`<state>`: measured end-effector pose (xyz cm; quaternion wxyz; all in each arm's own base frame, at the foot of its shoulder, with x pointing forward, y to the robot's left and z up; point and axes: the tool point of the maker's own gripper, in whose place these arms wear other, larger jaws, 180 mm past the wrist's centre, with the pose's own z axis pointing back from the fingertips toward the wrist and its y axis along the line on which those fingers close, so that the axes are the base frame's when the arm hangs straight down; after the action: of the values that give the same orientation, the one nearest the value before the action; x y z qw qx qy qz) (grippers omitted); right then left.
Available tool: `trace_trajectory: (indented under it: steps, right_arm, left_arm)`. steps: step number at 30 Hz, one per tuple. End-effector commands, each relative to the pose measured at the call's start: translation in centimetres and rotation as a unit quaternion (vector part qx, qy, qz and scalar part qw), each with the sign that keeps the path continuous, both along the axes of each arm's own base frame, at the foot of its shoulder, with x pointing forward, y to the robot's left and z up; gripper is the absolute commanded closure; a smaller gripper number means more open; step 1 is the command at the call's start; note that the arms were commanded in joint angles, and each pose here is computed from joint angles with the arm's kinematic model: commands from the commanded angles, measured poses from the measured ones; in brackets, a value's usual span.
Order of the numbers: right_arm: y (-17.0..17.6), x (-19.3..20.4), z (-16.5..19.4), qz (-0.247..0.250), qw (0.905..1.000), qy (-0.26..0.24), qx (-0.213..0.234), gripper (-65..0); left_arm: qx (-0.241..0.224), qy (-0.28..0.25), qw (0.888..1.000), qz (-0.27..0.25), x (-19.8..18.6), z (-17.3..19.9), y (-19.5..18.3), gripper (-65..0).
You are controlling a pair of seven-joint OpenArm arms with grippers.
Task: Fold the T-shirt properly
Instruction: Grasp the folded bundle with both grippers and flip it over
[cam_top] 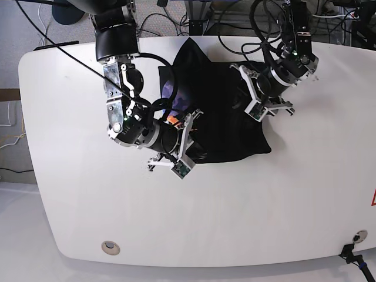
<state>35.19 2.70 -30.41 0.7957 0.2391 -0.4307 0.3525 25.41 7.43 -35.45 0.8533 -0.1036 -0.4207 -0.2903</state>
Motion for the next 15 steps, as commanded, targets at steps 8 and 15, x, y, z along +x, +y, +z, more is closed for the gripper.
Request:
trace_trajectory:
  steps: [8,15]
  right_arm:
    - [1.1,1.0,-1.2,0.004,0.9977,-0.066,-0.015,0.0]
    - [0.6,0.2,-6.5,-0.009,0.9996,-0.011,0.023,0.0]
  left_arm:
    - [-0.049,-0.009,0.999,-0.02,-0.4,0.1,-2.9,-8.3]
    - [-0.069,0.056,0.996,-0.014,-1.9,-4.8,-3.0,-8.3]
